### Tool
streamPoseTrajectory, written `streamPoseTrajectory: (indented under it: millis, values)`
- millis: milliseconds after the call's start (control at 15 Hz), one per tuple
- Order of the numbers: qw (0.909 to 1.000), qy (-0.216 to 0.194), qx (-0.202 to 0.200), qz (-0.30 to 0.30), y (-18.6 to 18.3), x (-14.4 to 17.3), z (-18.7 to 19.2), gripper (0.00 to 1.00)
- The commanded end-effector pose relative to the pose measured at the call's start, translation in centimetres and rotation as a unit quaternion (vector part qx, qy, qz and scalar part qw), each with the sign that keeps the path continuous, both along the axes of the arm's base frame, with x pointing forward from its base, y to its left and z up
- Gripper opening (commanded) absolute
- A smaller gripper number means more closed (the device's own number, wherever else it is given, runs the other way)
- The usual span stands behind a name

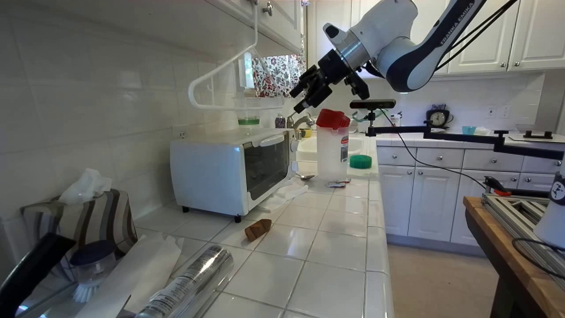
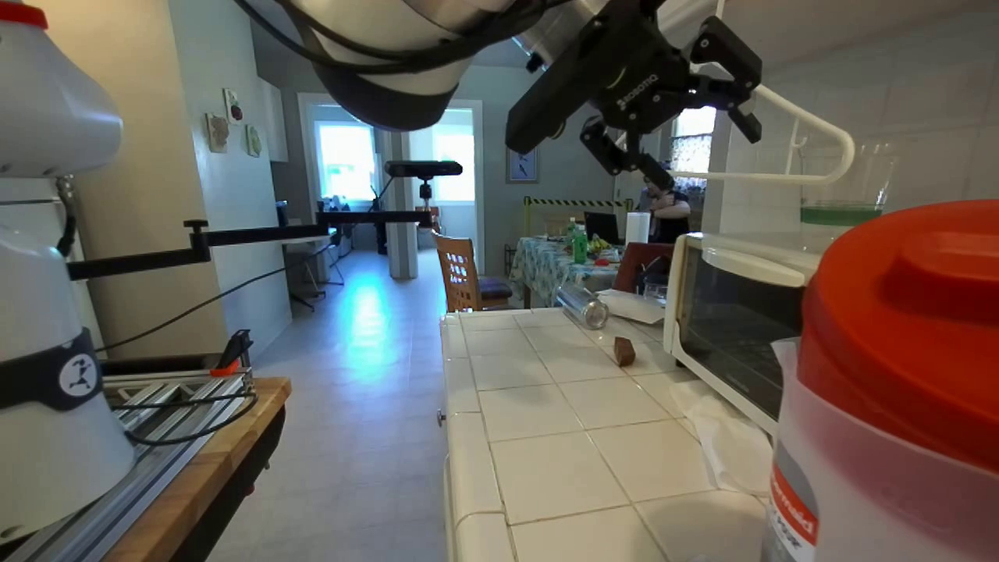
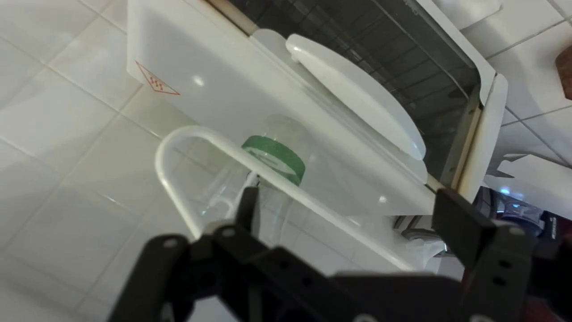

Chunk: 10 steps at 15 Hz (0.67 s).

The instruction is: Put the coat hanger on the counter

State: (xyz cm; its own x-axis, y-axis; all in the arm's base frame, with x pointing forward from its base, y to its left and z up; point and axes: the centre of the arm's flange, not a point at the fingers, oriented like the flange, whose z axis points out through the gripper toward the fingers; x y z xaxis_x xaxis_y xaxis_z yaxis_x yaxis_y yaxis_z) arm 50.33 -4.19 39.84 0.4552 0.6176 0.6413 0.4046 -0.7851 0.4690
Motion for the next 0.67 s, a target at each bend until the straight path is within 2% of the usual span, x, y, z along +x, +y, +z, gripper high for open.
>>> streamPoseTrajectory:
  millis: [0, 600]
  values:
    - [0.9999, -0.01, -0.004, 0.011, -0.6, 0.5, 1.0, 1.0]
    - [0.9996, -0.023, -0.016, -0.001, -1.8, 0.8, 3.2, 1.0]
